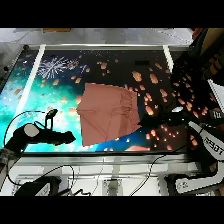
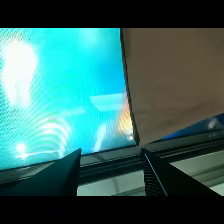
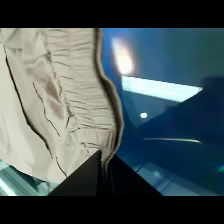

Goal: Fold the clothes and pants, and hang the long-sleeved shirts on hangers.

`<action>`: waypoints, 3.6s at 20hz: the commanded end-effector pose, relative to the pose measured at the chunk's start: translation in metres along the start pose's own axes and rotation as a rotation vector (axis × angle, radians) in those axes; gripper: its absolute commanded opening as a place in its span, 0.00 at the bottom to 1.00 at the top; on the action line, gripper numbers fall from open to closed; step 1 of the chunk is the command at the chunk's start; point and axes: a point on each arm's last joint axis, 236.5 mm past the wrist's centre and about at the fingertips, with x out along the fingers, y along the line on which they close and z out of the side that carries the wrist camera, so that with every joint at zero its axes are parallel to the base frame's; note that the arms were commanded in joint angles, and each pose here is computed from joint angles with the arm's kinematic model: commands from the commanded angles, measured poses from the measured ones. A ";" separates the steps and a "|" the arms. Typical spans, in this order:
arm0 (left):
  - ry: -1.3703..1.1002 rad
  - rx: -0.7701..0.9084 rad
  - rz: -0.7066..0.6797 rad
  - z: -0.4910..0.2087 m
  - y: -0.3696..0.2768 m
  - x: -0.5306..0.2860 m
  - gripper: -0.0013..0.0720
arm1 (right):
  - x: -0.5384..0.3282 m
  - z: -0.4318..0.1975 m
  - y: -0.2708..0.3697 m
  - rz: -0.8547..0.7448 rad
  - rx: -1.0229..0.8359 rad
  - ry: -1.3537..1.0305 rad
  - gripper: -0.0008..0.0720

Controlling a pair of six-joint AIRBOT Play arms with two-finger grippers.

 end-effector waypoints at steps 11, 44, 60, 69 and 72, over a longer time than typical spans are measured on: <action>-0.064 -0.188 -0.078 -0.010 0.003 0.042 0.90 | 0.003 -0.021 0.021 0.051 -0.037 0.099 0.04; -1.364 0.710 -0.267 0.065 -0.229 -0.420 0.02 | -0.266 -0.126 0.345 0.751 -0.517 -0.486 0.04; -0.503 0.059 -0.257 0.159 -0.132 -0.059 0.02 | -0.151 0.054 0.186 0.189 0.121 -0.683 0.04; -0.165 0.101 -0.338 0.105 -0.160 -0.026 0.02 | -0.134 0.053 0.072 -0.092 0.116 -0.465 0.04; 0.082 0.152 -0.376 0.045 -0.167 -0.026 0.02 | -0.130 -0.001 0.057 -0.161 -0.019 -0.209 0.04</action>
